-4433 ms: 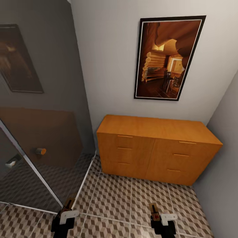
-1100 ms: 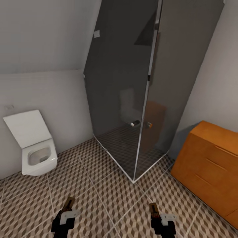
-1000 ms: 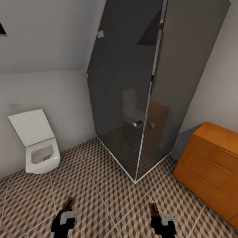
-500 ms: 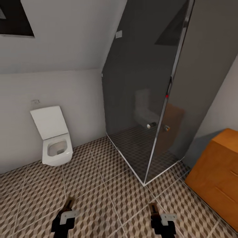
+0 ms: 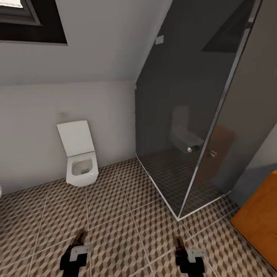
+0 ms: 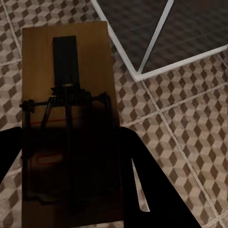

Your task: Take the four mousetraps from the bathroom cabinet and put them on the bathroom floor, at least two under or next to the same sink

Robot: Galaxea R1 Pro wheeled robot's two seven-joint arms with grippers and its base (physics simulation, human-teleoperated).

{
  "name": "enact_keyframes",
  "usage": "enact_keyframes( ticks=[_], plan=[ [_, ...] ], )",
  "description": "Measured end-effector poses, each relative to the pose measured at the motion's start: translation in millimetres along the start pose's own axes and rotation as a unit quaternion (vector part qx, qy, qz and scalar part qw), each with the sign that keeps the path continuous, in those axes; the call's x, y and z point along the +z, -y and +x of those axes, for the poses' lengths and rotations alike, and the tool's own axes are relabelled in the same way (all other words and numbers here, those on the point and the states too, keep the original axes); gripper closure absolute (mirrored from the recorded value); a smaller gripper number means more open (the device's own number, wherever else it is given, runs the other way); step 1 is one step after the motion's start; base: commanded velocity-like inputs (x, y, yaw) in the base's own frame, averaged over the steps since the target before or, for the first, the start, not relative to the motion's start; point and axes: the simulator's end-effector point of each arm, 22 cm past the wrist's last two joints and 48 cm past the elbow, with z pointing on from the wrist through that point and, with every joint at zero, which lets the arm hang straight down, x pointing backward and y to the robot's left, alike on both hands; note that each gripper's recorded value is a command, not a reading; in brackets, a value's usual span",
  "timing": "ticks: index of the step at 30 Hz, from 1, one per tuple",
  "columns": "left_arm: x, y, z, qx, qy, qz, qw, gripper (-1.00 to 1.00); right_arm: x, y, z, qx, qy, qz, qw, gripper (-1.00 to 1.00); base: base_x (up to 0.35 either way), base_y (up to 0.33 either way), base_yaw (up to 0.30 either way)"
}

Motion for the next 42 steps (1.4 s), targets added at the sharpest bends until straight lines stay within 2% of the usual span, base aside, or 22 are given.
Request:
enact_keyframes(
  ticks=[34, 42],
  plan=[
    [0.0, 0.0, 0.1, 0.000, 0.000, 0.000, 1.0000, 1.00, -0.1, 0.0, 0.4, 0.000, 0.000, 0.000, 1.0000, 1.00, 0.000, 0.000, 0.254],
    [0.0, 0.1, 0.1, 0.000, 0.000, 0.000, 1.0000, 1.00, 0.0, 1.1, 0.3, -0.001, 0.000, 0.001, 1.0000, 1.00, 0.000, 0.000, 0.059]
  ],
)
